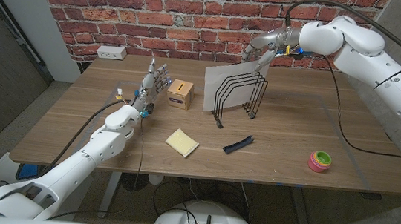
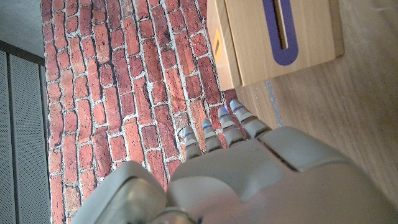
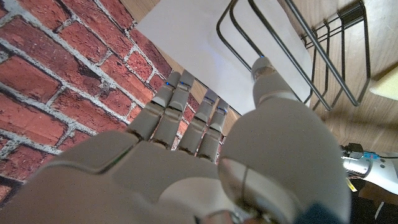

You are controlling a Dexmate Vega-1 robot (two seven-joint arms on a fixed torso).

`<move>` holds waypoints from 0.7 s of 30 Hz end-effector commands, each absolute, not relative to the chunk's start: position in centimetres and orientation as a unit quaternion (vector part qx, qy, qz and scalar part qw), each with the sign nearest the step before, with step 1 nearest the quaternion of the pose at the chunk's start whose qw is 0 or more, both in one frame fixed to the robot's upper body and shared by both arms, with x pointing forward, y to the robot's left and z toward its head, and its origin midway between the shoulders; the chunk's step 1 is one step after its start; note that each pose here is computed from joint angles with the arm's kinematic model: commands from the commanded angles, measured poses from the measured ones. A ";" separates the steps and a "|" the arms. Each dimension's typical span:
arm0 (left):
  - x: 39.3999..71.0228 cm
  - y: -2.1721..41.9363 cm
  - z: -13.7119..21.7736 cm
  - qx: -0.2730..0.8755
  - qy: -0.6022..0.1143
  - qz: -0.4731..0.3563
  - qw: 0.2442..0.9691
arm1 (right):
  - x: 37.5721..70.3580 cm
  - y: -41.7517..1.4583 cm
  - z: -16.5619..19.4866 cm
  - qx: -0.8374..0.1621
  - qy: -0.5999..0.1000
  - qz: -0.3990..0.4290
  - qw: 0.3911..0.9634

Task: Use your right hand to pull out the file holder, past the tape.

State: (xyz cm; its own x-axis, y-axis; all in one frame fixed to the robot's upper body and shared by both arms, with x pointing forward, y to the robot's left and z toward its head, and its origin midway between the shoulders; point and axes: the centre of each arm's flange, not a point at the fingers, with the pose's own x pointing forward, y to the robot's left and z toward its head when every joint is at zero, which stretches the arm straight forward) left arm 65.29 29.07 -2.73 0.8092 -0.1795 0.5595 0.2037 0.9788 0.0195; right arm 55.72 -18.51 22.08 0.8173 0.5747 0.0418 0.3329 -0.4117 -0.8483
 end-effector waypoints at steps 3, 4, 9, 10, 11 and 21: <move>65.3 29.0 -2.7 -0.021 -0.292 -0.101 0.951 | 56.1 -18.3 21.7 -0.831 -0.284 0.121 0.464; 65.3 29.0 -2.7 -0.021 -0.292 -0.101 0.951 | 56.1 -18.3 21.7 -0.830 -0.284 0.122 0.464; 65.3 29.0 -2.7 -0.021 -0.292 -0.101 0.951 | 56.2 -18.2 21.8 -0.830 -0.286 0.121 0.463; 65.3 29.0 -2.7 -0.021 -0.292 -0.101 0.951 | 56.3 -18.2 21.8 -0.831 -0.286 0.120 0.462; 65.3 29.1 -2.7 -0.021 -0.292 -0.101 0.951 | 56.3 -18.1 21.8 -0.831 -0.287 0.119 0.461; 65.3 29.0 -2.7 -0.021 -0.292 -0.101 0.951 | 56.5 -18.1 21.9 -0.829 -0.293 0.117 0.462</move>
State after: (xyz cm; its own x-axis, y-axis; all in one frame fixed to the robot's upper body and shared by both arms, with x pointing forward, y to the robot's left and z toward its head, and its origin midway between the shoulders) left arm 65.28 29.04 -2.73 0.8093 -0.1801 0.5591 0.2042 0.9787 0.0197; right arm 56.23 -18.24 21.88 0.8068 0.5869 0.0678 0.3658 -0.4061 -0.8374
